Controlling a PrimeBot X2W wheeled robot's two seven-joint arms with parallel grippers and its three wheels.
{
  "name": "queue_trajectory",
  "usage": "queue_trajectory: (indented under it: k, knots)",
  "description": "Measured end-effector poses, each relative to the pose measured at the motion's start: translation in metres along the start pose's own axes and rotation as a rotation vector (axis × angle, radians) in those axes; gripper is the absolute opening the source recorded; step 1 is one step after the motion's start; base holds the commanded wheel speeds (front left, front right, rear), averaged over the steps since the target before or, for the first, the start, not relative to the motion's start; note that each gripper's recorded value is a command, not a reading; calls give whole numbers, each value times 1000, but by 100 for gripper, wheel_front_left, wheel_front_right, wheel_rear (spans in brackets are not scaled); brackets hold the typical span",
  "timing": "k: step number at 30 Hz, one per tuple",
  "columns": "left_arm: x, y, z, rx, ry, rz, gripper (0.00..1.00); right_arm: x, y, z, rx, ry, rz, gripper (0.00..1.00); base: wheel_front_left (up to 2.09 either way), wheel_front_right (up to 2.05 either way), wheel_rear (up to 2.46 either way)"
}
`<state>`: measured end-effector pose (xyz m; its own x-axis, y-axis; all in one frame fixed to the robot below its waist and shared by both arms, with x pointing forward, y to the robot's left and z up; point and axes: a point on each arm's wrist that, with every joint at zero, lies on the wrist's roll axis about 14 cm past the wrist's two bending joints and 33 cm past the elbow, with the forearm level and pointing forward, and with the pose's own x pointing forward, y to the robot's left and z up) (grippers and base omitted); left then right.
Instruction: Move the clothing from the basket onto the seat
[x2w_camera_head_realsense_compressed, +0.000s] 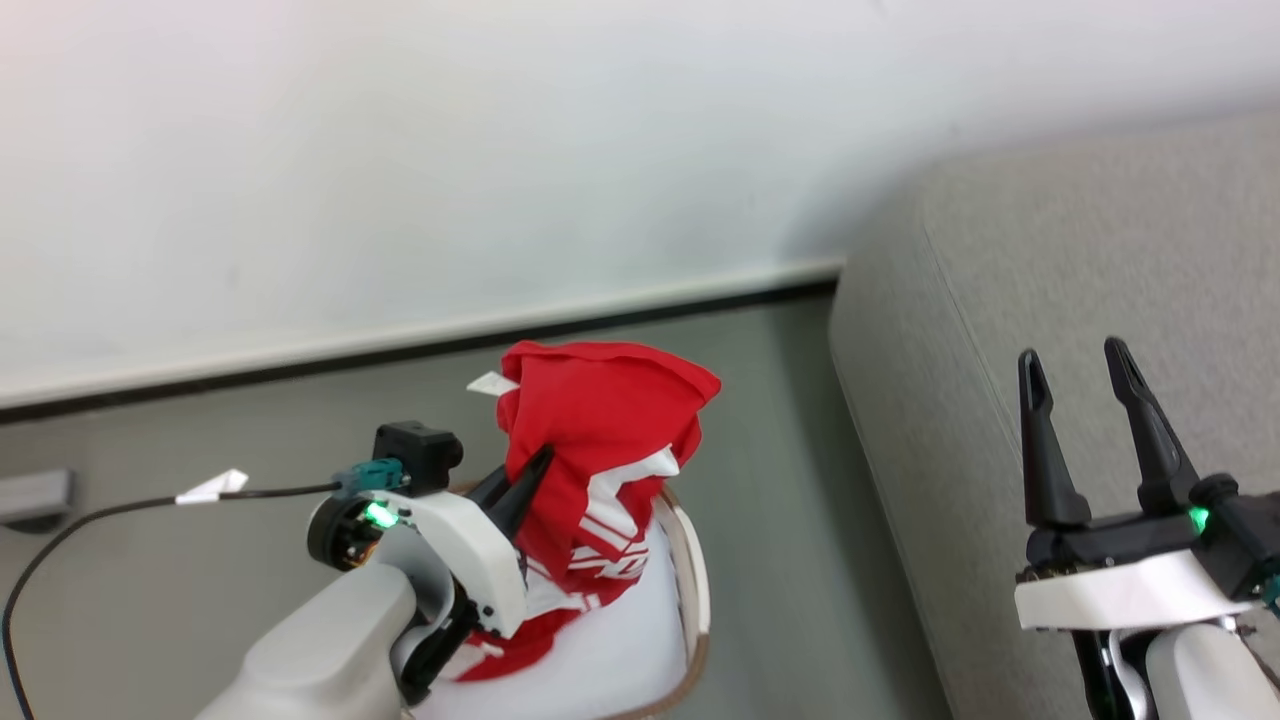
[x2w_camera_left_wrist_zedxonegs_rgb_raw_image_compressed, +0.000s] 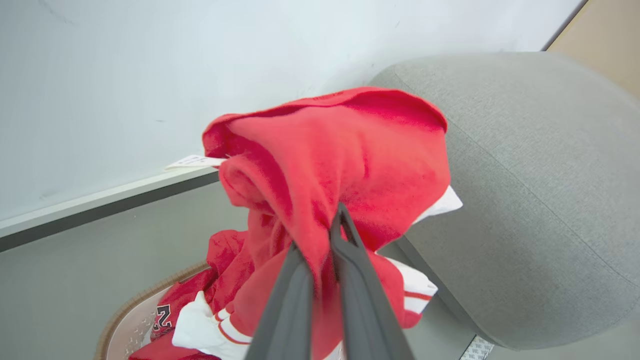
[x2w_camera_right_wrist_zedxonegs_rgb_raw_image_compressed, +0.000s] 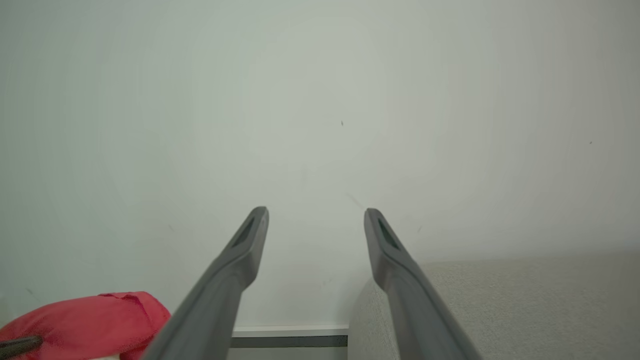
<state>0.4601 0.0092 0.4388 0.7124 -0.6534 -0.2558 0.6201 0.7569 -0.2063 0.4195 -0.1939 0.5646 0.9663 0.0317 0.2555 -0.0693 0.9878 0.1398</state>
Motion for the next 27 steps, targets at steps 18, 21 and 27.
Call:
queue_trajectory:
  k: [18, 21, 27]
  knots:
    - [-84, -27, 164, 136, -527, 55, 0, -26, 46, 26, 77, -53, 118, 100, 0, 0, 0]
    - [-90, -31, 175, 141, -564, 49, 0, -29, 51, 25, 89, -47, 129, 100, 0, 0, 0]
    - [-92, -35, 175, 148, -576, 46, 0, -30, 63, 19, 108, -28, 162, 100, 0, 0, 0]
